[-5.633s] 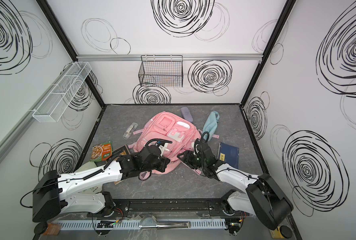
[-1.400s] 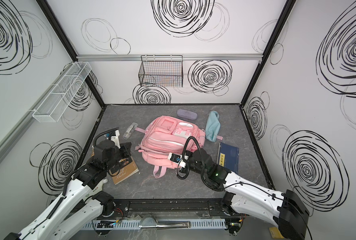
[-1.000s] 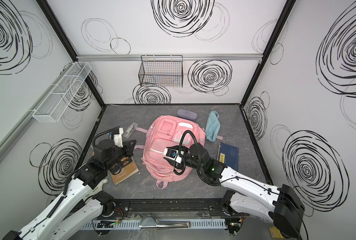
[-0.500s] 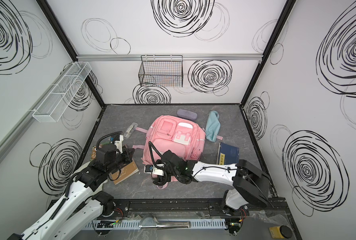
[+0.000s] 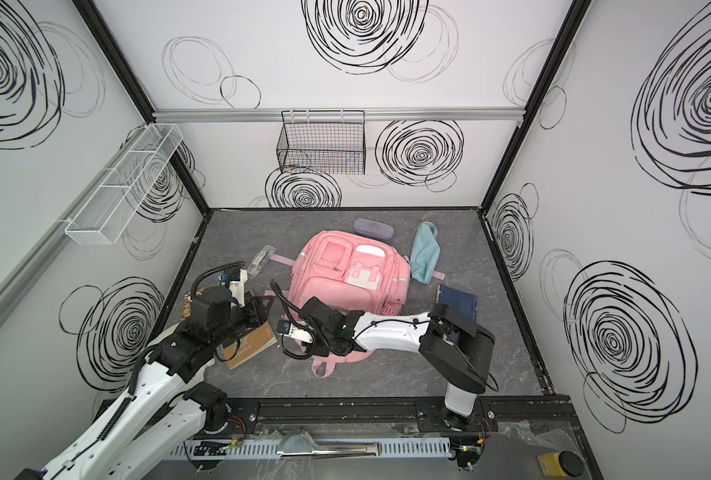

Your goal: Pack the student bag

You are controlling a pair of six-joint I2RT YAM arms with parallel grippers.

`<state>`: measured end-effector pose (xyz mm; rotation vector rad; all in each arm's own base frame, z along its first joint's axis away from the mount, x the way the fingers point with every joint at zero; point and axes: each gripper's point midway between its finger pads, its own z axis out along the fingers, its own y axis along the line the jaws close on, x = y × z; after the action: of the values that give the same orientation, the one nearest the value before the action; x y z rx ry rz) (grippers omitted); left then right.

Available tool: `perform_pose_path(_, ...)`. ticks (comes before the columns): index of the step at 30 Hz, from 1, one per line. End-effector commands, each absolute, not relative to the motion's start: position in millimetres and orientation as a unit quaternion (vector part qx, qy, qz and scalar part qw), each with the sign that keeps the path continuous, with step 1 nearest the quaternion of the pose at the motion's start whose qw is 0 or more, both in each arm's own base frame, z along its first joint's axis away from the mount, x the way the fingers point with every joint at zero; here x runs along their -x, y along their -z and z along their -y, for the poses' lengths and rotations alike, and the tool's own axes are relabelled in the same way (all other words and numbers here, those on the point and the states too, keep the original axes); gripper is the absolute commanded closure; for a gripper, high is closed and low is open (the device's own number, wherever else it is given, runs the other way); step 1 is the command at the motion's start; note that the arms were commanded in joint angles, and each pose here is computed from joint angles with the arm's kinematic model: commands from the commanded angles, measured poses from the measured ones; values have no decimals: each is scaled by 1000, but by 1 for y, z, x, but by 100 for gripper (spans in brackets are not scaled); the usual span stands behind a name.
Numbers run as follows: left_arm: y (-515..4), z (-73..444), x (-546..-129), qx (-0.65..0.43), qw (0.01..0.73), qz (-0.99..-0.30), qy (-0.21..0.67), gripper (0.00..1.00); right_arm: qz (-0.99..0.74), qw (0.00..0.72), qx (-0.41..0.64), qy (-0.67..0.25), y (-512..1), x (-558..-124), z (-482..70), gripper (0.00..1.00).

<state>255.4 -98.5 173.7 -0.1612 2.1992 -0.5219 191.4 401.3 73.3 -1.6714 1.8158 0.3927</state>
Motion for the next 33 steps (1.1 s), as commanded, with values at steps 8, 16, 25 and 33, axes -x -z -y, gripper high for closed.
perform_pose_path(8, -187, 101, -259, 57, 439, -870, 218, 49, -722, 302, 607, -137, -56, -191, -386, 56)
perform_pose_path(16, -187, 103, -259, 51, 439, -869, 222, 49, -718, 304, 601, -177, -72, -191, -395, 98)
perform_pose_path(25, -186, 126, -257, 32, 418, -862, 284, 48, -690, 427, 532, -243, -173, -210, -383, 100)
perform_pose_path(33, -191, 161, -252, 30, 373, -837, 399, 49, -650, 530, 479, -259, -223, -210, -359, 100)
